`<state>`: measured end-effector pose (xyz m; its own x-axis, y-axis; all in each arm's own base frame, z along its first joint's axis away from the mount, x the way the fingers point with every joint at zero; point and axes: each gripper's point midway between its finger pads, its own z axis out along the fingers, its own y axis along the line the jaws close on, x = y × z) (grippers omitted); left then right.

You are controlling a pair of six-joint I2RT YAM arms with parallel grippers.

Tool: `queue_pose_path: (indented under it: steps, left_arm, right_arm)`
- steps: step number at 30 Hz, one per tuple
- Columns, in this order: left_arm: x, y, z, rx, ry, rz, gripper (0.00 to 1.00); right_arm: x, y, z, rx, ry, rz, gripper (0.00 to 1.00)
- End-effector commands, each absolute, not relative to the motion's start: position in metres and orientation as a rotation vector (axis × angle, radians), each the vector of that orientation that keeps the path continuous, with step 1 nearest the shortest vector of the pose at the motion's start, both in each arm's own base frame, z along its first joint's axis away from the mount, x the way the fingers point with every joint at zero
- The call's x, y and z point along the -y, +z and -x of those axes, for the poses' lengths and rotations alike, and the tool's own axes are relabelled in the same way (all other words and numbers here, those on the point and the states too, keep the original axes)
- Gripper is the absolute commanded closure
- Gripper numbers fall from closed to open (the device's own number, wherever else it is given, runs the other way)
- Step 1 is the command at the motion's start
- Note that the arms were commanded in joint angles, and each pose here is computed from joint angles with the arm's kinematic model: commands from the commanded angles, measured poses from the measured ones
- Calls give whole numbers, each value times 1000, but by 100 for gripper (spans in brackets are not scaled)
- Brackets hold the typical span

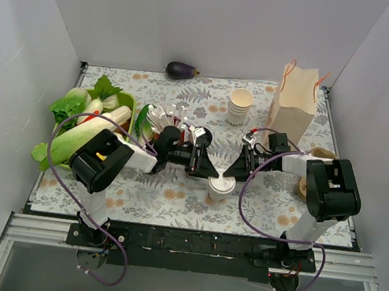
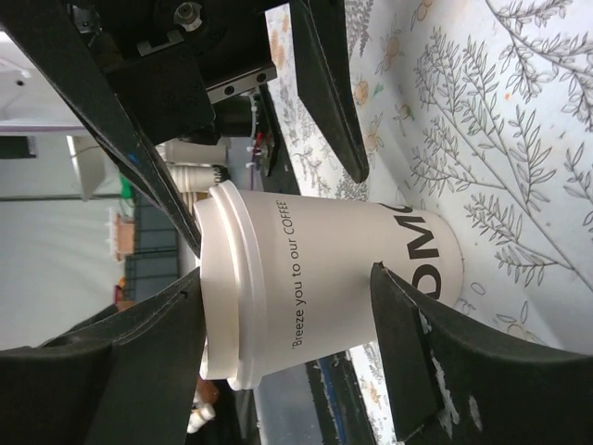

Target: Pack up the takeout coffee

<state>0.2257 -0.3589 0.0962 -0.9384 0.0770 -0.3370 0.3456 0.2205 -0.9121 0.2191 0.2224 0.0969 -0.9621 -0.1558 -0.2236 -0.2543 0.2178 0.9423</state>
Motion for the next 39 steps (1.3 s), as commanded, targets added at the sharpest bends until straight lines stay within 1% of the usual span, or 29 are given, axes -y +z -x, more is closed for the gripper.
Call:
queue_pose_path:
  steps: [1,2,3,7,8,11,13,16,20,23,26,27,29,30,31,33,34,39]
  left_arm:
    - [352,61,-218,-2430,-1733,-277,19]
    - [351,58,-217,-2446,-1734,-261,19]
    - [350,54,-216,-2465,-1734,-240,19]
    - [345,38,-216,-2519,-1727,-157,21]
    - [343,36,-215,-2522,-1724,-150,22]
    - [346,41,-218,-2476,-1739,-176,22]
    - [349,53,-220,-2424,-1764,-215,21]
    - [351,71,-222,-2351,-1790,-265,21]
    - [353,81,-224,-2310,-1778,-325,16]
    - [354,87,-221,-2291,-1795,-375,15]
    - [355,90,-216,-2268,-1780,-463,13]
    - [356,92,-217,-2234,-1759,-522,12]
    - [355,92,-210,-2236,-1745,-571,12]
    - [355,95,-209,-2215,-1724,-621,12]
    - [355,98,-207,-2206,-1718,-645,11]
    - [354,106,-203,-2183,-1711,-696,11]
    - [355,109,-201,-2160,-1699,-734,11]
    - [350,116,-196,-2174,-1680,-753,11]
  right_arm:
    - [-220,77,-208,-2484,1913,204,29]
    - [-220,71,-200,-2505,1945,151,30]
    - [-221,73,-202,-2500,1971,108,31]
    - [-220,67,-199,-2524,1980,83,32]
    - [-220,66,-200,-2525,1972,88,34]
    - [-223,76,-213,-2467,1936,197,34]
    - [-227,91,-226,-2385,1923,309,34]
    - [-230,107,-235,-2338,1901,391,35]
    - [-230,119,-237,-2272,1871,479,34]
    - [-226,121,-227,-2283,1842,508,31]
    - [-220,122,-217,-2277,1761,609,29]
    - [-217,120,-215,-2225,1699,711,28]
    - [-212,124,-202,-2236,1673,760,26]
    - [-208,121,-200,-2205,1621,839,26]
    - [-205,123,-189,-2220,1623,863,25]
    - [-203,122,-182,-2201,1585,929,25]
    - [-201,129,-174,-2149,1588,1002,24]
    - [-211,130,-146,-2060,1553,1260,22]
